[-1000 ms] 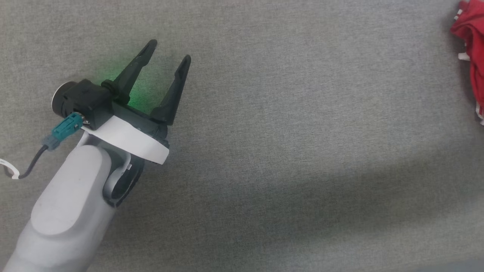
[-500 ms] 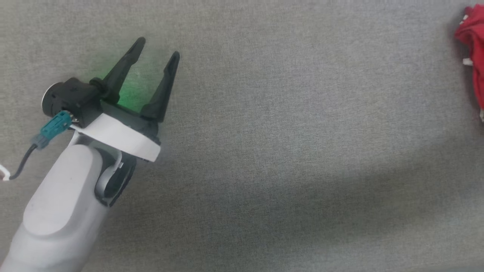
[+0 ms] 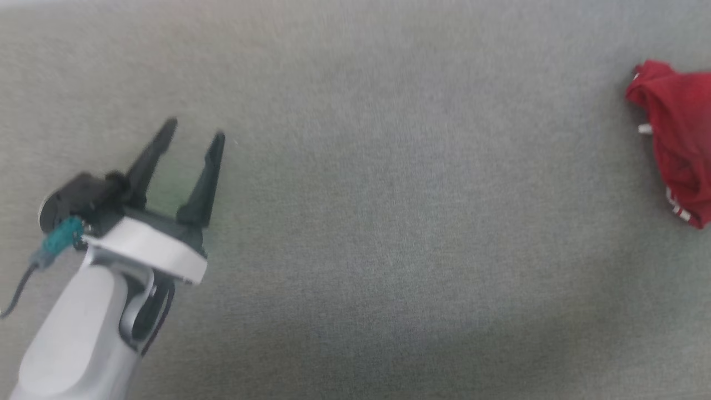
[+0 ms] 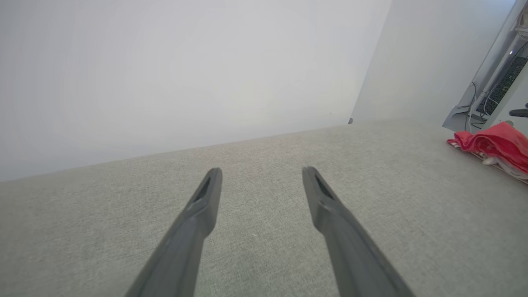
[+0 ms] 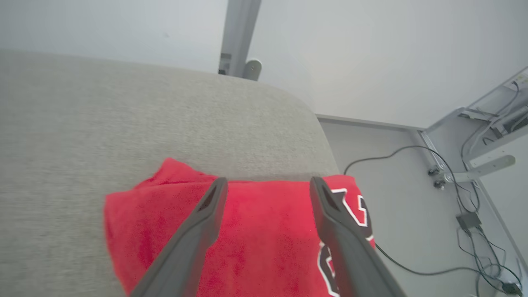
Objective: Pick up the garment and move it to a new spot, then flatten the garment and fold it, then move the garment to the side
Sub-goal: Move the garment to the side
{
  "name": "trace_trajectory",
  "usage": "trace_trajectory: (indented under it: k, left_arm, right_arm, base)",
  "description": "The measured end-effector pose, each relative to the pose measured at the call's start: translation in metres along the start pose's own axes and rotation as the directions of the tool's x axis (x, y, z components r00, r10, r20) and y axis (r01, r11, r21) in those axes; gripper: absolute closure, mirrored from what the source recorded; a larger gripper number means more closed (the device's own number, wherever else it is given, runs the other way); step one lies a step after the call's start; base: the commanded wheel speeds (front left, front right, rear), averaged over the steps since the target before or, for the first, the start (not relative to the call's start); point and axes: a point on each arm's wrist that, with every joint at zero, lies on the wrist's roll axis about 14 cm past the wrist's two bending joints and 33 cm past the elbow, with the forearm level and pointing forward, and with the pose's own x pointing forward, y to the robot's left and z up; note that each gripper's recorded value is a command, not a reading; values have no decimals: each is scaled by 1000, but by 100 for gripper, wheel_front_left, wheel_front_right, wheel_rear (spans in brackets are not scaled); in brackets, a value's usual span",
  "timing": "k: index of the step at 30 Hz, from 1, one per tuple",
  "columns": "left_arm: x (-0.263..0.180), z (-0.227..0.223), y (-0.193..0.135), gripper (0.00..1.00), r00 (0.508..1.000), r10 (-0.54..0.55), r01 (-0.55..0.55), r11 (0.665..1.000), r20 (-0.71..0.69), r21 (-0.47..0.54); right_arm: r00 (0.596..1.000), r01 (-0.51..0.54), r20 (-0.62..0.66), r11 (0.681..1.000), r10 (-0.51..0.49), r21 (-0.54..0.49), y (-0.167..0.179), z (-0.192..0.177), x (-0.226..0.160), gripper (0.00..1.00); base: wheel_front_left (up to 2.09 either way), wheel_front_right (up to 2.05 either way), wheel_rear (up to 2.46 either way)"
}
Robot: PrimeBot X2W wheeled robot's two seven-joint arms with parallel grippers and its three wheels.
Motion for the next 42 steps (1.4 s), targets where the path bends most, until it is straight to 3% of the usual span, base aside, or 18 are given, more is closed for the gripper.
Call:
trace_trajectory:
  k: [11,21,29,42]
  left_arm:
    - [-77,36,29,0,989,146,-148,987,32,63]
    - [-156,55,51,0,950,301,-307,948,82,86]
    - [-194,60,62,0,918,382,-390,917,105,81]
    - [-214,58,65,0,899,425,-433,899,108,61]
  right_arm:
    - [968,-167,195,985,156,44,65,20,-52,0]
    - [916,-275,324,959,237,76,98,18,-104,0]
    - [881,-310,404,946,248,94,106,15,-129,0]
    - [878,-324,420,931,230,169,121,-20,-160,0]
  base:
    - [0,0,0]
    - [0,0,0]
    - [0,0,0]
    - [0,0,0]
